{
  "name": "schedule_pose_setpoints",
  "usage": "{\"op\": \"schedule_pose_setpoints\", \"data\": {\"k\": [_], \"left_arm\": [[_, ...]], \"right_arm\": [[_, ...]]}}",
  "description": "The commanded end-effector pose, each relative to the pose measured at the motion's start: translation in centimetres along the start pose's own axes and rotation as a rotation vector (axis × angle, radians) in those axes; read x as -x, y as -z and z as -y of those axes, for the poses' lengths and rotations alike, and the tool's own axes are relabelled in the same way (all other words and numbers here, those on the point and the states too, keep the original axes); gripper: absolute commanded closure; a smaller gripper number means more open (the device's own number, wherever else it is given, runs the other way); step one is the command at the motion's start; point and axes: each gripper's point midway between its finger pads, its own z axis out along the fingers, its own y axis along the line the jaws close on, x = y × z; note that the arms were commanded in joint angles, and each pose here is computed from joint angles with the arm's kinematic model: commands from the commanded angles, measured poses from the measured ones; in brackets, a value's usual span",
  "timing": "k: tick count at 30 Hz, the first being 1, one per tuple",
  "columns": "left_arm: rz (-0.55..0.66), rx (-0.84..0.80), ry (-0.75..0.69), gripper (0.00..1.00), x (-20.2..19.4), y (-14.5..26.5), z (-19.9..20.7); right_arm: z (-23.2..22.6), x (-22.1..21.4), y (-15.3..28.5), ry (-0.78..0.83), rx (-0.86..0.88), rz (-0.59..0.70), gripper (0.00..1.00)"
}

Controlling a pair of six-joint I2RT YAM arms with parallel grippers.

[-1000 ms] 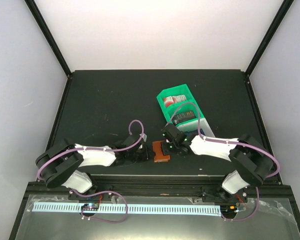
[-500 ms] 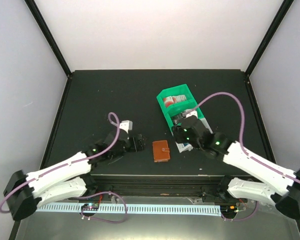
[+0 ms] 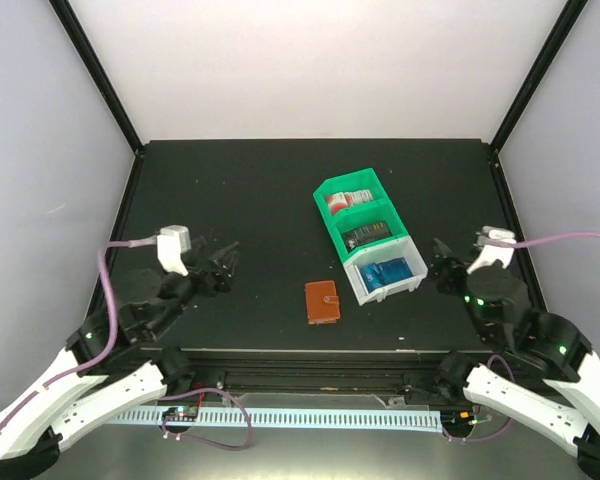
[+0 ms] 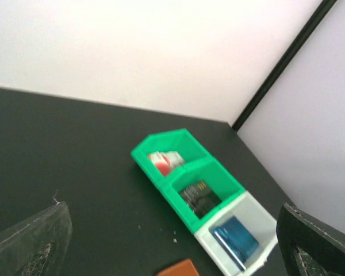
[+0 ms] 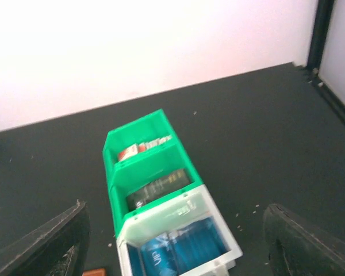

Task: Put the credit cards into the card holder
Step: Reset both arms

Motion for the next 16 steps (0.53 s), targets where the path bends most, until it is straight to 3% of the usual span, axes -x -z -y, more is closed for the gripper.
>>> {"op": "schedule_pose_setpoints", "data": {"k": [1,8,16], "left_arm": [[0.062,0.102,-0.115,0.01,3.0,2.9,-1.8],[0.106,0.145,-0.132,0.01,4.3,4.7,-2.9],[0.089,0.176,-0.129,0.01,3.6,4.6,-3.7]], "right_arm": [[4.5,1.9,2.6,-0.030,-0.114,0.104,0.17],[7.6,3.1,5.0,-0.157,-0.147,0.190,0.17],[8.1,2.4,4.9,-0.191,-0.152,0.187,0.17]]}}
